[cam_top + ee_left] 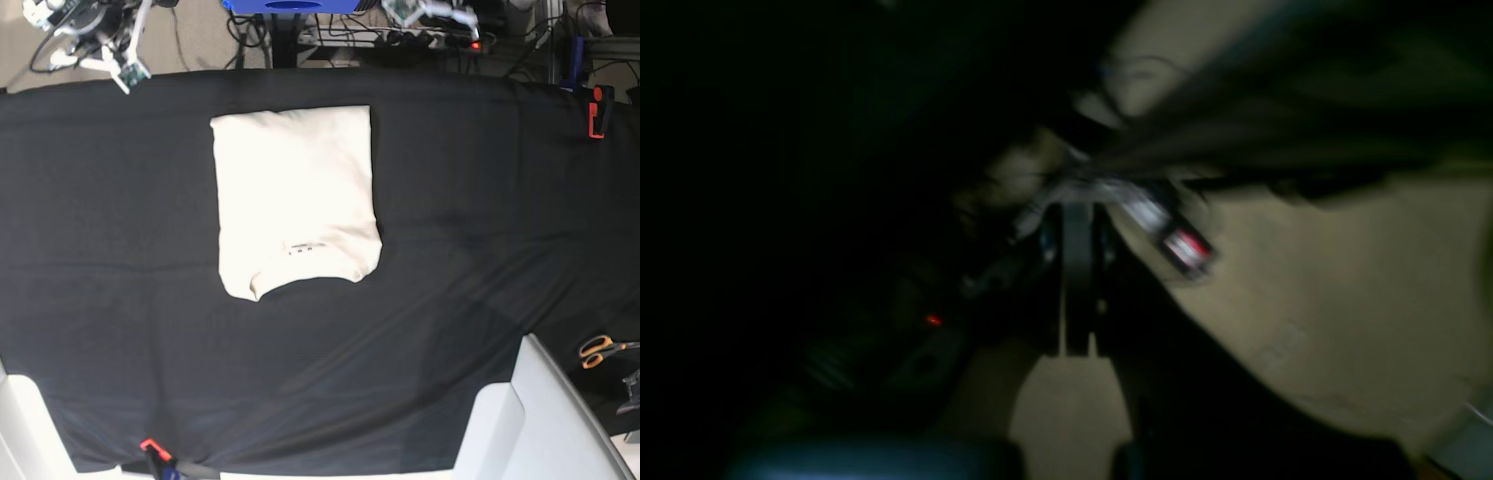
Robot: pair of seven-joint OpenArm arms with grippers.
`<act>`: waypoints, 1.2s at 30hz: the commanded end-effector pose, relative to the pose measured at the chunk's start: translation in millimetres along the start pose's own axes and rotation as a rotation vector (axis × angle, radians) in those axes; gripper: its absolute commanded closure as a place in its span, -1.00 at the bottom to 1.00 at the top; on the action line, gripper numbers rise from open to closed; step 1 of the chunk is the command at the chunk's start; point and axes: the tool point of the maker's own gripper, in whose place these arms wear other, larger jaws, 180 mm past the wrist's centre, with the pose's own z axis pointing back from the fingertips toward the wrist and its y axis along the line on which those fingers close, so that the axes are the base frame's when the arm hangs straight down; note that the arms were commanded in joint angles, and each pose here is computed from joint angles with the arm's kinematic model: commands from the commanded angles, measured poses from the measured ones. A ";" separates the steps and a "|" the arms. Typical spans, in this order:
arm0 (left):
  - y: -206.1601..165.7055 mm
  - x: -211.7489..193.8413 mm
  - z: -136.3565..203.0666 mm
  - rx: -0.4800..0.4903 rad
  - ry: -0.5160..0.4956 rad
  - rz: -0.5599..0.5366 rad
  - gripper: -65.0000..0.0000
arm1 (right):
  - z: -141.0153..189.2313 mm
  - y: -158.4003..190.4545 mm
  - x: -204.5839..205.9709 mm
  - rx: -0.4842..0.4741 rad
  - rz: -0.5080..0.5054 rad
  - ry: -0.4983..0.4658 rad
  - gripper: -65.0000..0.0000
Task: Fold the T-shirt properly
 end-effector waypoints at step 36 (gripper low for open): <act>23.5 -116.5 -163.5 -0.029 0.104 0.321 1.00 | -181.0 40.5 -116.1 -0.091 -0.531 0.117 0.98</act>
